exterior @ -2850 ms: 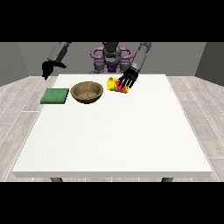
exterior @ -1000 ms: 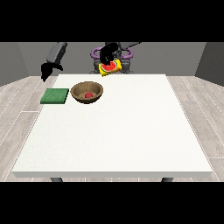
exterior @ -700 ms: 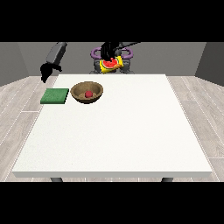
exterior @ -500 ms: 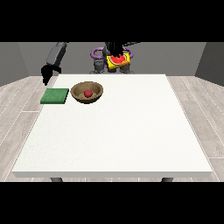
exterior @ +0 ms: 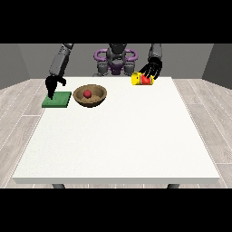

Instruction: Pick the cup and pour the ball into the bowl, then pick the bowl and place it on the pad

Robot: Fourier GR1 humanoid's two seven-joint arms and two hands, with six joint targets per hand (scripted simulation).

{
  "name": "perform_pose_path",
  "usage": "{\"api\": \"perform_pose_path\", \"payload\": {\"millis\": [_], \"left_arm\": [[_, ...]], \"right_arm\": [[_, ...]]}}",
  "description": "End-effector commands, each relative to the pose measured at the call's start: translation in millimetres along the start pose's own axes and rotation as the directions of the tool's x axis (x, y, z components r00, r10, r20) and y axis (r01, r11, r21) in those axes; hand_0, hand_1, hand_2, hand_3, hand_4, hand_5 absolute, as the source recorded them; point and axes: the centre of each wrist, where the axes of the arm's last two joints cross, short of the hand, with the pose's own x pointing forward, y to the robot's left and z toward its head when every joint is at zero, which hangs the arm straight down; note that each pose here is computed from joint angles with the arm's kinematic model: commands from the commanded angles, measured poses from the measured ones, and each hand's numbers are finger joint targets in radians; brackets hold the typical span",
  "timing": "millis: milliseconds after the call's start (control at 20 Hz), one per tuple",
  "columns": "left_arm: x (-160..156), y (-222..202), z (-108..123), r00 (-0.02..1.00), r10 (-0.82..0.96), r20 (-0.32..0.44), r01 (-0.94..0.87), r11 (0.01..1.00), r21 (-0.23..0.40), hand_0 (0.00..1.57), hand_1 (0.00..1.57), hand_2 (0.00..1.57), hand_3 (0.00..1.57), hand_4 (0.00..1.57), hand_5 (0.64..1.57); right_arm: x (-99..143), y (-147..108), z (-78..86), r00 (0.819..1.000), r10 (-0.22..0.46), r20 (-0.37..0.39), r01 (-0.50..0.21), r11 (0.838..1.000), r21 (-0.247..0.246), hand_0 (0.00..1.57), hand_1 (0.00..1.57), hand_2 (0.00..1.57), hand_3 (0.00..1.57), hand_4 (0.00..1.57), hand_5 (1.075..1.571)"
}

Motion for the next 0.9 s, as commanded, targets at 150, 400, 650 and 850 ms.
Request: {"api": "perform_pose_path", "payload": {"millis": [150, 400, 650, 850], "left_arm": [[-51.1, -12.3, 54.6, 0.940, 0.338, 0.046, -0.340, 0.913, 0.225, 1.28, 1.28, 1.10, 0.75, 1.42, 1.567], [-60.9, -3.7, 43.0, 0.757, 0.635, 0.152, -0.652, 0.719, 0.243, 0.78, 0.78, 0.67, 0.00, 0.94, 1.547], [-84.5, -15.2, 60.7, 0.681, 0.719, 0.136, -0.730, 0.655, 0.193, 0.00, 0.00, 0.00, 0.00, 0.00, 0.642], [-96.2, 2.6, 47.7, 0.660, 0.739, 0.132, -0.748, 0.632, 0.201, 0.00, 0.00, 0.00, 0.00, 0.00, 0.654]], "right_arm": [[32.2, -16.6, -20.3, 0.985, -0.044, 0.164, 0.054, 0.997, -0.058, 0.00, 0.00, 0.39, 0.24, 0.69, 1.546], [42.1, -9.3, -36.2, 0.976, -0.092, 0.196, 0.106, 0.992, -0.062, 0.00, 0.00, 0.40, 0.08, 0.59, 1.544], [44.9, 15.4, -50.7, 0.958, -0.109, 0.266, 0.111, 0.994, 0.007, 0.00, 0.00, 0.00, 0.00, 0.00, 1.569], [53.2, 47.1, -78.9, 0.969, -0.111, 0.220, 0.109, 0.994, 0.024, 0.00, 0.00, 0.00, 0.00, 0.00, 1.571]]}}
